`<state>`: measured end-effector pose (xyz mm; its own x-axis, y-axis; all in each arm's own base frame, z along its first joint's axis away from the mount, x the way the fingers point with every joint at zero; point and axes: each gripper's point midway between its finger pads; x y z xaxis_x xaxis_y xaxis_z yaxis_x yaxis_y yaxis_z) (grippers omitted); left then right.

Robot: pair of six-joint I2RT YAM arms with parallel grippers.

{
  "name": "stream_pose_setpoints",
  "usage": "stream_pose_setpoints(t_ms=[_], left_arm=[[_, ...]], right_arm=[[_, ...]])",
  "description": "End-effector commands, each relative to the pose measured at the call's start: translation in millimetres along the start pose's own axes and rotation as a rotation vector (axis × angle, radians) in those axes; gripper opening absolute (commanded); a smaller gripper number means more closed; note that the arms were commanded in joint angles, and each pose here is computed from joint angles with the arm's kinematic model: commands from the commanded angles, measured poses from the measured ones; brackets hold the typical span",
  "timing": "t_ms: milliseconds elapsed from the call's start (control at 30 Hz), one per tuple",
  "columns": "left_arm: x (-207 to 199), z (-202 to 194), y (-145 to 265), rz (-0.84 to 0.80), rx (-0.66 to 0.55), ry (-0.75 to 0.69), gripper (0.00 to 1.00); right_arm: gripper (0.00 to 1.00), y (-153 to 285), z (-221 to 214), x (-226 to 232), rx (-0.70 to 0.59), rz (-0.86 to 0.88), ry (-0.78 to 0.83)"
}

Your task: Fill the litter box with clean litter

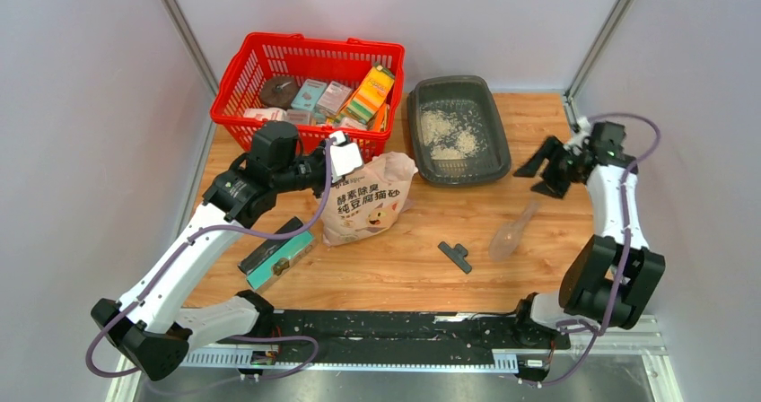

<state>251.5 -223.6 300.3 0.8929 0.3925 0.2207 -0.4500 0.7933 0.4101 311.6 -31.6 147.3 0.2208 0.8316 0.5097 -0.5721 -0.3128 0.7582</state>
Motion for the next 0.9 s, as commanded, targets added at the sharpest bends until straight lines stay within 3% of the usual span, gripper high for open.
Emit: stream_pose_setpoints(t_ms=[0, 133, 333, 700, 800, 867], left_arm=[[-1, 29, 8, -0.011, -0.092, -0.03, 0.0], [-1, 34, 8, -0.028, -0.092, -0.048, 0.0], [0, 35, 6, -0.028, -0.099, -0.046, 0.0], [3, 42, 8, -0.012, -0.124, -0.061, 0.0], [3, 41, 9, -0.013, -0.121, -0.064, 0.0], [2, 41, 9, -0.014, -0.122, -0.073, 0.0]], right_arm=[[0.66, 22, 15, 109, -0.096, 0.175, 0.381], [0.68, 19, 5, 199, -0.111, 0.351, 0.561], [0.68, 6, -3, 266, -0.087, 0.466, 0.683], [0.68, -38, -70, 301, 0.084, 0.507, 0.831], [0.65, -51, -74, 290, 0.094, 0.436, 0.833], [0.55, -59, -72, 284, 0.092, 0.393, 0.819]])
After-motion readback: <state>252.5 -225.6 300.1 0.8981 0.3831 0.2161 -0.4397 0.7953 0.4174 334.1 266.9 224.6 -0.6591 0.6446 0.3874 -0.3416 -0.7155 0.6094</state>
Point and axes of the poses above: each gripper's point midway between its finger pads, its own y axis back along the fingers, its own x axis along the line the jaws close on, z = x × y, and after that the axes turned 11 degrees about y, right-handed
